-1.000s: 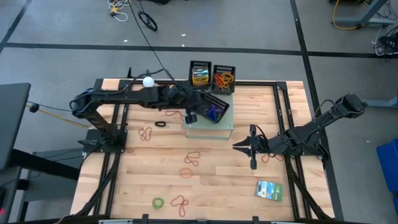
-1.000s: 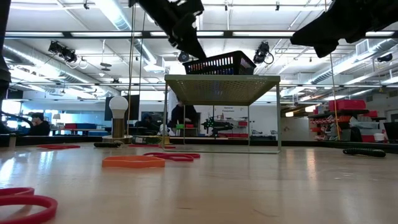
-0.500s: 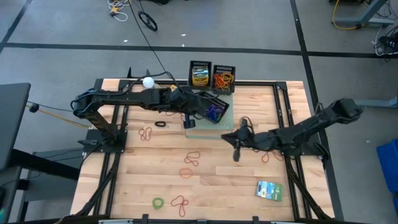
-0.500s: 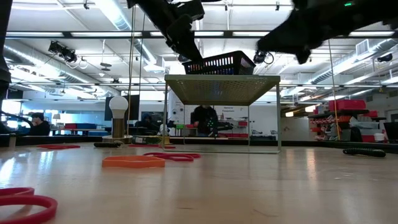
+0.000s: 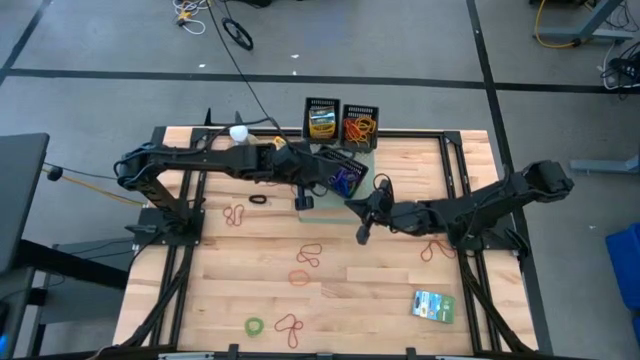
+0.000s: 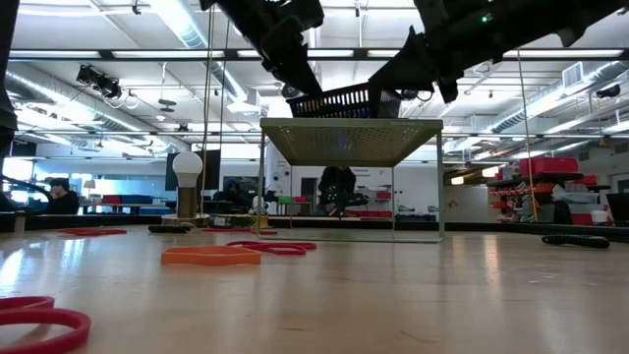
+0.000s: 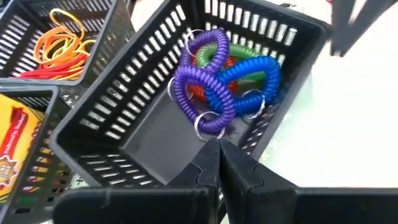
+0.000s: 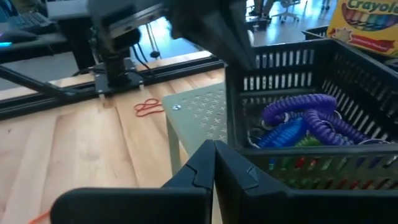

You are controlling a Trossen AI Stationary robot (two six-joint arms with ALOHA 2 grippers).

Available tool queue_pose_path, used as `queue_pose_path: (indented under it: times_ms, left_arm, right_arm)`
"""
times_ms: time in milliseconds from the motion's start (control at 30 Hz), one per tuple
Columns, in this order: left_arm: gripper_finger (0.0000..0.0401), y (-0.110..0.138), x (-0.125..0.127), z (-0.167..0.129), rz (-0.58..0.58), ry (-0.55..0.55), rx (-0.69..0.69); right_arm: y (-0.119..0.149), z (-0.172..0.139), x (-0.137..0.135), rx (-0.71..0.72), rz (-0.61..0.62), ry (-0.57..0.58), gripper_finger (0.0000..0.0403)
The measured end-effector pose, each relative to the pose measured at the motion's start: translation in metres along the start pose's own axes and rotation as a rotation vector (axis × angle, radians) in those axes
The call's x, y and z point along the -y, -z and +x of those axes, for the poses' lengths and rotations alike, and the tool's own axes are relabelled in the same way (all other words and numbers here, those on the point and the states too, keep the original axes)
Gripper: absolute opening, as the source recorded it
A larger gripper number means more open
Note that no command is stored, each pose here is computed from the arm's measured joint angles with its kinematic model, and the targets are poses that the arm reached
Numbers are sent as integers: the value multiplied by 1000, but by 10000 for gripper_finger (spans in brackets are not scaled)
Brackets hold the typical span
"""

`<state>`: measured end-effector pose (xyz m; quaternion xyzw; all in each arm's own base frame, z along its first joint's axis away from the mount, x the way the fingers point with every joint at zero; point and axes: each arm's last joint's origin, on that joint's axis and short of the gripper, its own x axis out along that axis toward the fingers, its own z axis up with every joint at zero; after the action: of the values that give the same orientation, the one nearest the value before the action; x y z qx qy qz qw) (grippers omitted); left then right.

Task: Pick & Place Office Desk Supplies
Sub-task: Adjust the bottom black bin on the shelf

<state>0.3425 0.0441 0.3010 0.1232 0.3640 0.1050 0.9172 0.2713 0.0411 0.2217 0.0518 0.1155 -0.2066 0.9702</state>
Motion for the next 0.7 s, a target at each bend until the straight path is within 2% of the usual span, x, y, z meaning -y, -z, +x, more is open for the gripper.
queue_pose_path:
  times_ms: [200,533,700]
  left_arm:
    - [10,-1,3,-1,7,13,5]
    - [10,-3,4,-2,7,14,20]
    - [10,-4,5,-2,3,58,36]
  right_arm:
    - [0,1,3,9,10,53,11]
    - [-1,1,3,11,11,55,11]
    - [-1,1,3,13,11,58,11]
